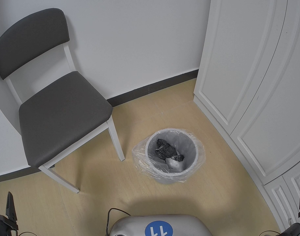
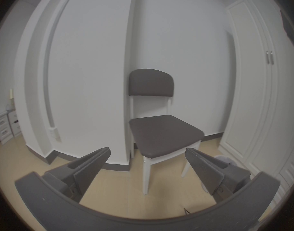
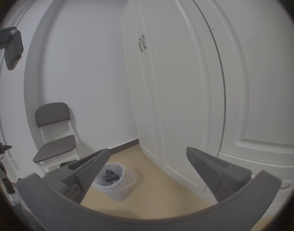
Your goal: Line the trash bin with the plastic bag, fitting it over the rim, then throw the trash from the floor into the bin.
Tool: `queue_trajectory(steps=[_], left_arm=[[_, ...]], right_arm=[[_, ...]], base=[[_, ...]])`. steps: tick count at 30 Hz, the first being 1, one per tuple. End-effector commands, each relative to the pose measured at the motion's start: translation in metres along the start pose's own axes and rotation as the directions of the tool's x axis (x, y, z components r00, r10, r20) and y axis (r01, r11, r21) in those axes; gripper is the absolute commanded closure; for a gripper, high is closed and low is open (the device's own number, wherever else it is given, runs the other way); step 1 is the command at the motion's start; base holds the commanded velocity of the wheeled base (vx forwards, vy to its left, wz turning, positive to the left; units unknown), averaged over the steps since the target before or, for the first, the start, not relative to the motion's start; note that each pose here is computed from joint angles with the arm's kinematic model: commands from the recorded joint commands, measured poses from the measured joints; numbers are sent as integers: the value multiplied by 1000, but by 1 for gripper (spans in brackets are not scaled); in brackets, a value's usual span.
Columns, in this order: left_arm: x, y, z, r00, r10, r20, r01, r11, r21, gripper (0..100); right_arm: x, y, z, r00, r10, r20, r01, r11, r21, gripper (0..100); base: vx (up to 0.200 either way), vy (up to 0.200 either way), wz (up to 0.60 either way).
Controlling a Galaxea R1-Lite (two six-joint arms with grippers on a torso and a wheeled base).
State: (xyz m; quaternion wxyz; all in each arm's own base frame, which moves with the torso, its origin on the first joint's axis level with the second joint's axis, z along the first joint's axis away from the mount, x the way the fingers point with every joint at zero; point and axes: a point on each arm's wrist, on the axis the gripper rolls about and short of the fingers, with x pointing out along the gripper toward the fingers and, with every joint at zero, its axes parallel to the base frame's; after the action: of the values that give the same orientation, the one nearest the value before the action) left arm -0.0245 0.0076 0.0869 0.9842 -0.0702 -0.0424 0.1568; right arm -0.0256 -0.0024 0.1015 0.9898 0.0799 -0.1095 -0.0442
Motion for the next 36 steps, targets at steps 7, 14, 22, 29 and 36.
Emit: queue_trajectory(steps=[7, 14, 22, 29, 36], left_arm=[[-1, -4, -7, 977, -203, -64, 204, 979, 13, 0], [-2, -4, -7, 974, -214, -72, 216, 976, 29, 0], [-1, -6, -12, 947, -304, -106, 315, 943, 108, 0], [-1, -6, -12, 946, -306, -104, 318, 940, 128, 0], [-1, -6, -12, 946, -306, -104, 318, 939, 129, 0]], right_arm=[[-1, -3, -15, 994, -26, -103, 18, 997, -80, 0], [-2, -3, -18, 990, -31, -134, 18, 995, -99, 0], [-2, -3, -18, 990, -27, -135, 14, 995, -97, 0], [-2, -2, -18, 990, -1, -141, -9, 997, -75, 0], [-2, -2, -19, 990, 8, -142, -22, 995, -96, 0]], base=[[0, 0, 0], [0, 0, 0], [0, 0, 0], [0, 0, 0], [0, 0, 0]])
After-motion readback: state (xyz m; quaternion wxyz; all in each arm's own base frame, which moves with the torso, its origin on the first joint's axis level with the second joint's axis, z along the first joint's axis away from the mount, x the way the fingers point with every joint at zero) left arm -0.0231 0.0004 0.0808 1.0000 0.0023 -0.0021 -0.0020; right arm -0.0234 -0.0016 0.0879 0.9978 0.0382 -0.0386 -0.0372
